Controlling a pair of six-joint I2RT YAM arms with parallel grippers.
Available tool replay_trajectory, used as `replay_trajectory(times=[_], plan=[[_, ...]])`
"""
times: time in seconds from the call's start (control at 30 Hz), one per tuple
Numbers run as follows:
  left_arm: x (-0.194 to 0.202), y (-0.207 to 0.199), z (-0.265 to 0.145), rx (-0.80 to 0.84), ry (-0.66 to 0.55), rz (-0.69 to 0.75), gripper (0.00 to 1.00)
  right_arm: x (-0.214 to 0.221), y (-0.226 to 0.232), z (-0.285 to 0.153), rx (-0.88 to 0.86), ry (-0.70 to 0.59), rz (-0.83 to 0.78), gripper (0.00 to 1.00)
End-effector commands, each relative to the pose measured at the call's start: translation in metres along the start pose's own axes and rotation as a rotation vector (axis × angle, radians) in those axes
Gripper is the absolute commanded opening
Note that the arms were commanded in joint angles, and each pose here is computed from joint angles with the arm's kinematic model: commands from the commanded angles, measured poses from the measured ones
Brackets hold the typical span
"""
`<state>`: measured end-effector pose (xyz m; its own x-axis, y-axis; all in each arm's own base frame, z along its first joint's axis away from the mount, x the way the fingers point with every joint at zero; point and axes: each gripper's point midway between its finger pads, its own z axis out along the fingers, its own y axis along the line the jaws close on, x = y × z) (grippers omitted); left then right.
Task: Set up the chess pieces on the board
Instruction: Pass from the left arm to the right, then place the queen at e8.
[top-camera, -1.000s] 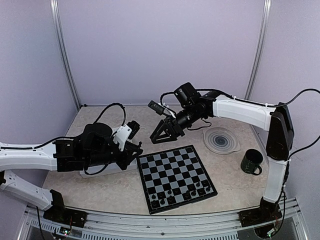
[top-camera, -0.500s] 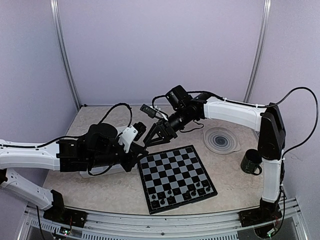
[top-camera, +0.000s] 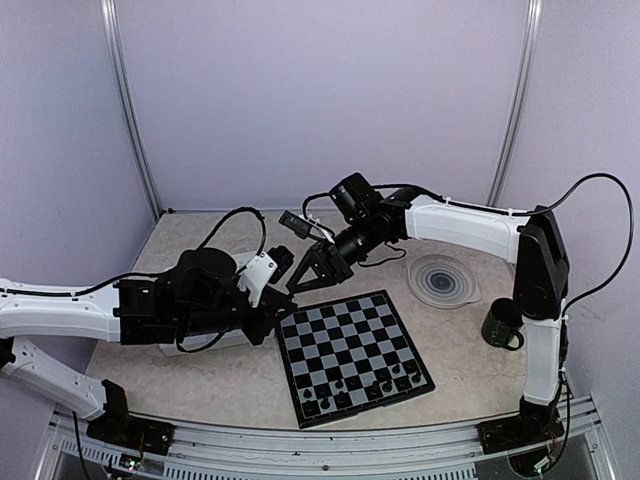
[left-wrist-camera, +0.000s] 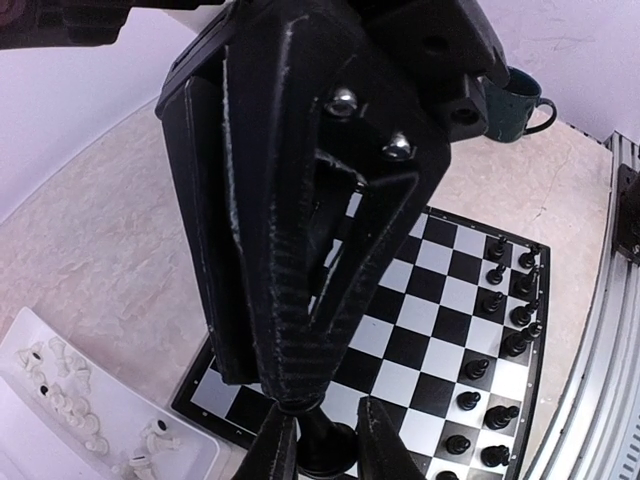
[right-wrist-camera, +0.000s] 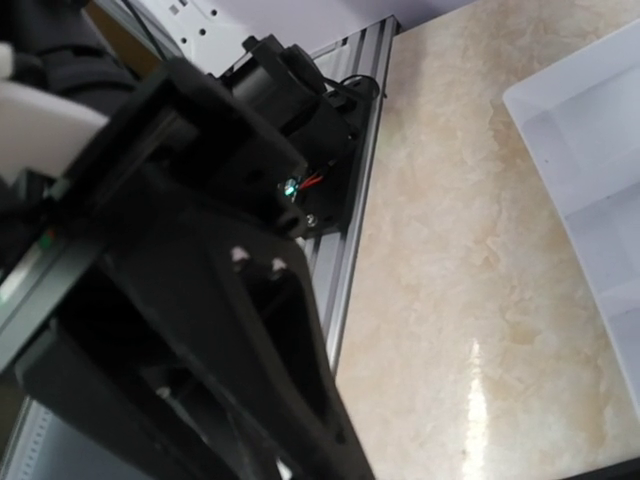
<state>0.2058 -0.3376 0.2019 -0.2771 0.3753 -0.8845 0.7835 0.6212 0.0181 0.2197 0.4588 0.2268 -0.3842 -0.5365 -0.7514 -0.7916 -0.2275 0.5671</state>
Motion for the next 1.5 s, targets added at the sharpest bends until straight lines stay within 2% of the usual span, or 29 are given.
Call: replay_trajectory(times=[0.0, 0.1, 0.3, 0.5, 0.6, 0.67, 0.8, 1.1, 1.47], plan=[[-0.014, 0.008, -0.001, -0.055, -0.041, -0.012, 0.29, 0.001, 0.003, 0.003, -0.001, 0.008, -0.025, 0.09], [-0.014, 0.016, -0.004, -0.103, -0.044, -0.007, 0.44, -0.001, 0.0, -0.003, 0.062, 0.017, -0.067, 0.07], [-0.034, 0.035, -0.031, -0.18, -0.093, 0.072, 0.61, -0.003, -0.005, -0.038, 0.261, 0.024, -0.186, 0.06], [-0.055, 0.094, -0.053, -0.378, -0.176, 0.08, 0.93, 0.032, 0.002, -0.057, 0.421, 0.08, -0.338, 0.06], [-0.058, 0.135, -0.057, -0.489, -0.199, 0.06, 0.93, 0.057, 0.007, -0.057, 0.452, 0.124, -0.4, 0.06], [-0.049, 0.161, -0.053, -0.534, -0.172, 0.023, 0.9, 0.076, 0.013, -0.052, 0.455, 0.17, -0.438, 0.06], [-0.028, 0.188, -0.044, -0.497, -0.118, -0.053, 0.81, 0.115, 0.027, -0.037, 0.434, 0.277, -0.519, 0.06], [-0.019, 0.198, -0.049, -0.539, -0.096, -0.049, 0.79, 0.18, 0.047, 0.001, 0.347, 0.441, -0.587, 0.06], [-0.016, 0.198, -0.047, -0.541, -0.084, -0.046, 0.79, 0.208, 0.039, 0.017, 0.373, 0.549, -0.634, 0.07]])
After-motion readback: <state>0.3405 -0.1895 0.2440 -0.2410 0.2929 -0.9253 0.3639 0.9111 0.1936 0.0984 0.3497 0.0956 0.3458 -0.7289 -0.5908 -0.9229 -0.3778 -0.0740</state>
